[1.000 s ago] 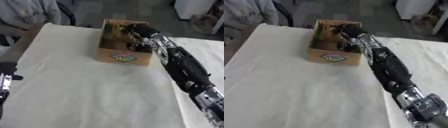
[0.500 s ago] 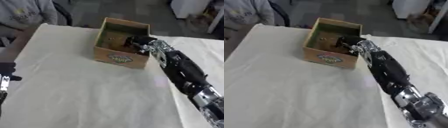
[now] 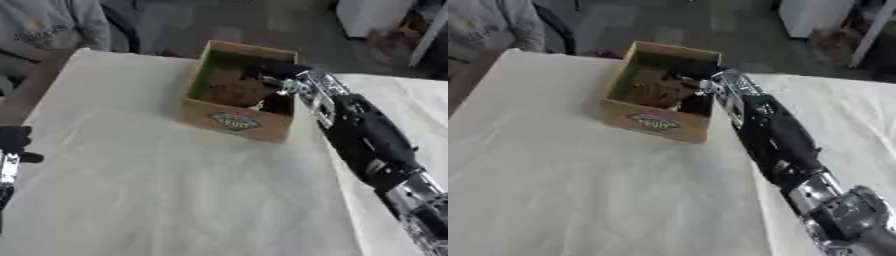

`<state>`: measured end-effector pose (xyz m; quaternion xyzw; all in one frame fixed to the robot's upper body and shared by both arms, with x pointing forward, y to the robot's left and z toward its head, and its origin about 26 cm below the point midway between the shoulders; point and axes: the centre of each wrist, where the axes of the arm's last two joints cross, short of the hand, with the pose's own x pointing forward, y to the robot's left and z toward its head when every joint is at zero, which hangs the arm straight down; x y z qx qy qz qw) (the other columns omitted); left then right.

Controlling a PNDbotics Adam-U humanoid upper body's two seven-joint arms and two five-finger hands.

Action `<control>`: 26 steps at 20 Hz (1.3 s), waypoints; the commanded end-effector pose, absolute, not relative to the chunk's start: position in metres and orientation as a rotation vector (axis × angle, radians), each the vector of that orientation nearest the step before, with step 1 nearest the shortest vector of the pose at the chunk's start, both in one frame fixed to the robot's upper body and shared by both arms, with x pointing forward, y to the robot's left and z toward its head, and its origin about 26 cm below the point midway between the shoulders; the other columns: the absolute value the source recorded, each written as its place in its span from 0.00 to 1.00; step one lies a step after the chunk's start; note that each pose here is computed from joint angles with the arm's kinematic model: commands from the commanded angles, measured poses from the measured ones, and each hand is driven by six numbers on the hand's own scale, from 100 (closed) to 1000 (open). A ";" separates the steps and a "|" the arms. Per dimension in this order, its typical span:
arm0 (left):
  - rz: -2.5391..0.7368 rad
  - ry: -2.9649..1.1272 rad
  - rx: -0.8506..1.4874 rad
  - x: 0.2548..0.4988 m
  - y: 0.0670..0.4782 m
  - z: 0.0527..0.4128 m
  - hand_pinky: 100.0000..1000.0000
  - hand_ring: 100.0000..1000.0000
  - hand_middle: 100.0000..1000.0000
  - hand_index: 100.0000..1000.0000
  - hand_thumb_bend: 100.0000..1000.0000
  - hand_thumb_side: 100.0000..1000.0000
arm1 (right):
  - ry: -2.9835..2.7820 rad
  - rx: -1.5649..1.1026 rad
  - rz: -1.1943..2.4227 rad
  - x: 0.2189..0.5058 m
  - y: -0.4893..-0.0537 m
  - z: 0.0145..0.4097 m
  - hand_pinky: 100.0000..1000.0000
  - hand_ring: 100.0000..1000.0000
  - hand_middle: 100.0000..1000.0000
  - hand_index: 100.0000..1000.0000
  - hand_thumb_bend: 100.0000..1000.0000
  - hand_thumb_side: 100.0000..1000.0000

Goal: Pick up objects on the table and place them in the box.

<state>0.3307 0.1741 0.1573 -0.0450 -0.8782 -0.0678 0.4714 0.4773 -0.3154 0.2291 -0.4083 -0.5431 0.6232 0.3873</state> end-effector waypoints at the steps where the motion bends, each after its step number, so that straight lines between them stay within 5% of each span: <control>1: -0.165 -2.183 -0.114 0.330 0.174 0.165 0.49 0.73 0.44 0.58 0.28 0.41 | -1.482 -1.129 1.536 0.471 -0.320 0.258 0.76 0.86 0.97 0.96 0.18 0.45; 9: -0.134 -2.145 -0.063 0.329 0.184 0.152 0.49 0.73 0.44 0.58 0.28 0.41 | -1.708 -1.157 1.486 0.456 -0.315 0.278 0.63 0.78 0.86 0.93 0.04 0.23; 11: -0.119 -2.132 -0.038 0.329 0.189 0.147 0.49 0.73 0.44 0.58 0.28 0.41 | -1.783 -1.159 1.441 0.450 -0.316 0.282 0.53 0.70 0.80 0.88 0.00 0.00; 21: -0.019 -2.092 0.131 0.328 0.221 0.131 0.49 0.74 0.44 0.58 0.28 0.41 | -2.160 -1.021 1.028 0.403 -0.310 0.263 0.27 0.49 0.55 0.67 0.00 0.00; 26: 0.033 -2.085 0.197 0.328 0.233 0.128 0.49 0.74 0.44 0.58 0.28 0.42 | -2.278 -0.466 0.535 0.362 -0.316 0.246 0.25 0.48 0.55 0.67 0.00 0.33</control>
